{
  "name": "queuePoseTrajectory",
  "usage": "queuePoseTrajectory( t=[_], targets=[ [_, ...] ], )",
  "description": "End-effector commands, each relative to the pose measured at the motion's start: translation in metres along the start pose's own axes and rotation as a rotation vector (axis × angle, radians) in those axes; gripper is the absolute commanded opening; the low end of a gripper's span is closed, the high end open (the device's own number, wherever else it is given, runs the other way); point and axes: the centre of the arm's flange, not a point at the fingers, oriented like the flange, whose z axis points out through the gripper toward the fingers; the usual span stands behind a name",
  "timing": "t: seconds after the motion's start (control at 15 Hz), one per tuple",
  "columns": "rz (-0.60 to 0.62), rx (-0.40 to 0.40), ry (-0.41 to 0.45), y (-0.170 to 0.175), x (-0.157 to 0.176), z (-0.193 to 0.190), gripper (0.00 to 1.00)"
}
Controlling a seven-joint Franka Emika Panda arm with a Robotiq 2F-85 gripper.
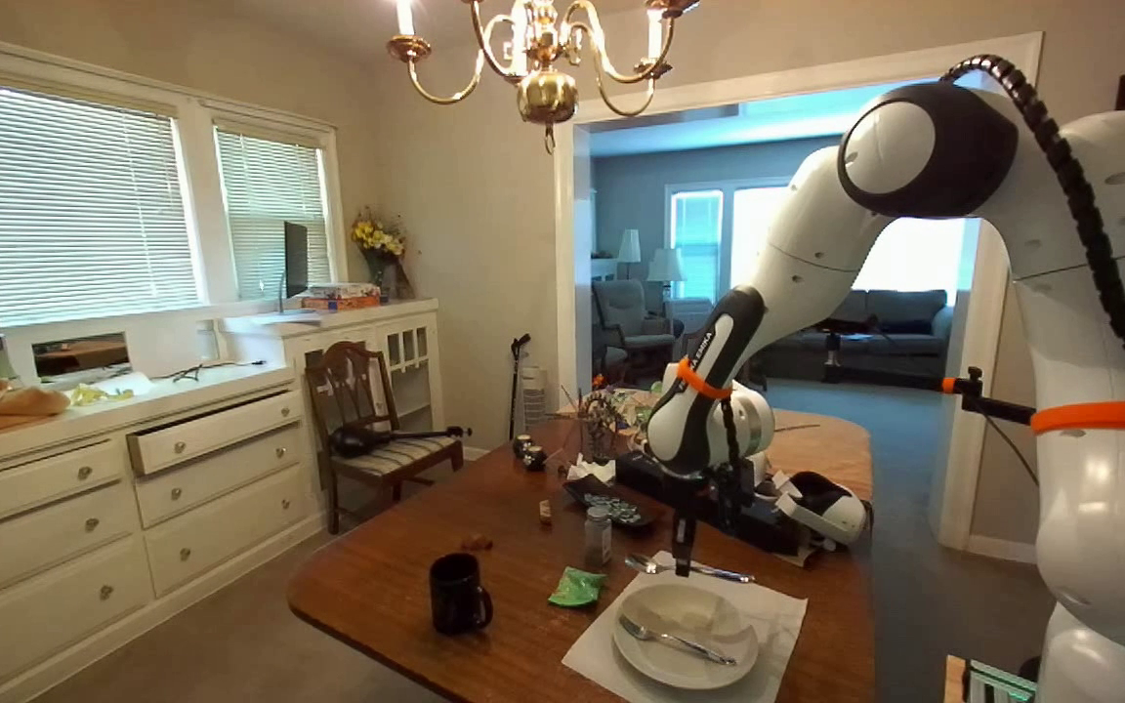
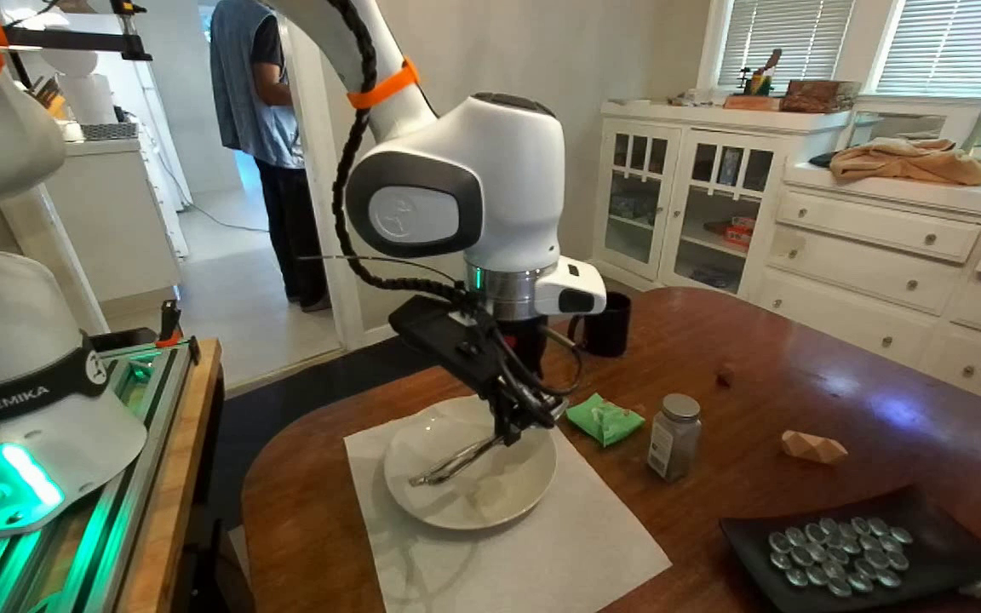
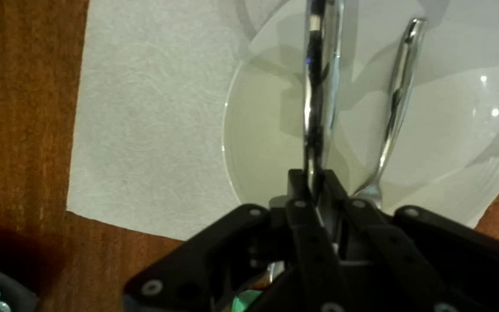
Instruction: Put the fork, spoon and small bottle on the plate
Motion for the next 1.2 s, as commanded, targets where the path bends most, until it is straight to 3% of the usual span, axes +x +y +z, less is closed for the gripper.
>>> queuePoseTrajectory(
  t=[0.0, 0.73, 1.13],
  targets=[
    [0.024, 0.051, 0.02, -0.011, -0.009, 0.012, 0.03],
    [-0.002, 0.091, -0.016, -0.004, -0.009, 0.056, 0.03],
    [-0.015, 0.059, 0.002, -0.001, 0.003, 0.07, 0.03]
  ],
)
